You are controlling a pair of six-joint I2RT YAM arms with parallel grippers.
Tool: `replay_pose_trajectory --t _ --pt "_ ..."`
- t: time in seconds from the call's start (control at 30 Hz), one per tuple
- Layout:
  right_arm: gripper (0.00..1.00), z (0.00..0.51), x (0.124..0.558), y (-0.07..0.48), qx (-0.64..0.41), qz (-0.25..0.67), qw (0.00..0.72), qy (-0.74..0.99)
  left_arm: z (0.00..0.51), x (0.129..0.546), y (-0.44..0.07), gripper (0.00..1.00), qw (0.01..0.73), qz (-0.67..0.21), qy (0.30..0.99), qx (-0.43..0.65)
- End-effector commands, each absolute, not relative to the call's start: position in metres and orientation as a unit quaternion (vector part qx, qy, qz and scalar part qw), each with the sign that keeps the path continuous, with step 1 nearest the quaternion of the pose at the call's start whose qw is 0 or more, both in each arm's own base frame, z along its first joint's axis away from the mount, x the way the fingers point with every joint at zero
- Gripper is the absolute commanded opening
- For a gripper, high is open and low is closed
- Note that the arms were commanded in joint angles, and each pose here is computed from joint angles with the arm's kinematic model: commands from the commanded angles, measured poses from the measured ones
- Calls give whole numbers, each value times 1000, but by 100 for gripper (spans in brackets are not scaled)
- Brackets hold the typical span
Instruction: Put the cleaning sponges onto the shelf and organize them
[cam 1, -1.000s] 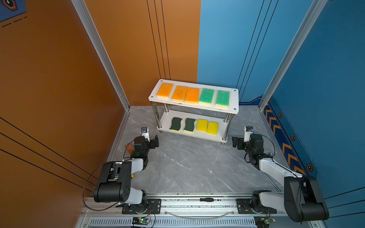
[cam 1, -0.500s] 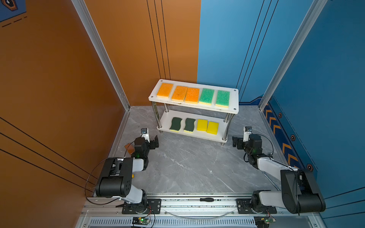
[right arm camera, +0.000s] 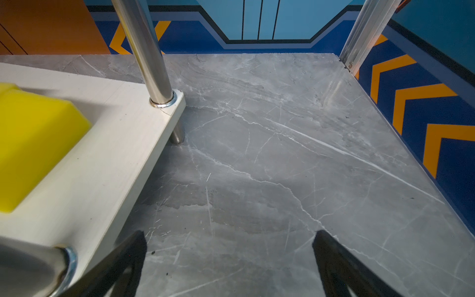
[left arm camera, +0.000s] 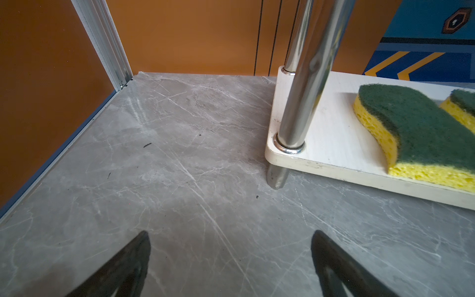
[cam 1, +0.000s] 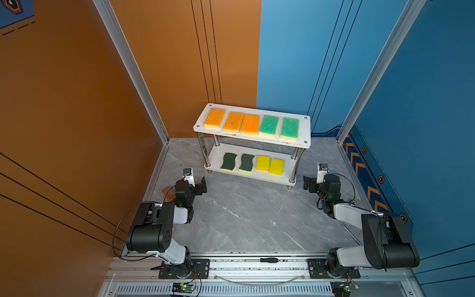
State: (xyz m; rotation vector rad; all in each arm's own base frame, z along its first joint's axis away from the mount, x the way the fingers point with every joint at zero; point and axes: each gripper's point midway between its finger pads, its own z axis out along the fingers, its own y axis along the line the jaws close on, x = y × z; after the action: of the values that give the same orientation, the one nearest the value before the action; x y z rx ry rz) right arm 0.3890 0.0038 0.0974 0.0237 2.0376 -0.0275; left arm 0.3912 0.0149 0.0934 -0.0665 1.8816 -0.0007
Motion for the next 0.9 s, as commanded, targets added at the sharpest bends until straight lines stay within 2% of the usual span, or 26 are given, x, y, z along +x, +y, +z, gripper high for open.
replay_pose_trajectory --t 0.0,0.23,0.47,0.87 --pt "100 105 400 2 9 -10 546 838 93 391 17 98 593 1 805 -35" --pt "100 98 402 -4 27 1 556 830 93 390 13 98 593 -1 805 -24" --pt "100 95 396 -9 38 -1 571 820 93 389 -11 98 592 -17 805 35" --pt "100 93 395 -9 40 -10 579 814 91 397 -6 98 580 -25 814 24"
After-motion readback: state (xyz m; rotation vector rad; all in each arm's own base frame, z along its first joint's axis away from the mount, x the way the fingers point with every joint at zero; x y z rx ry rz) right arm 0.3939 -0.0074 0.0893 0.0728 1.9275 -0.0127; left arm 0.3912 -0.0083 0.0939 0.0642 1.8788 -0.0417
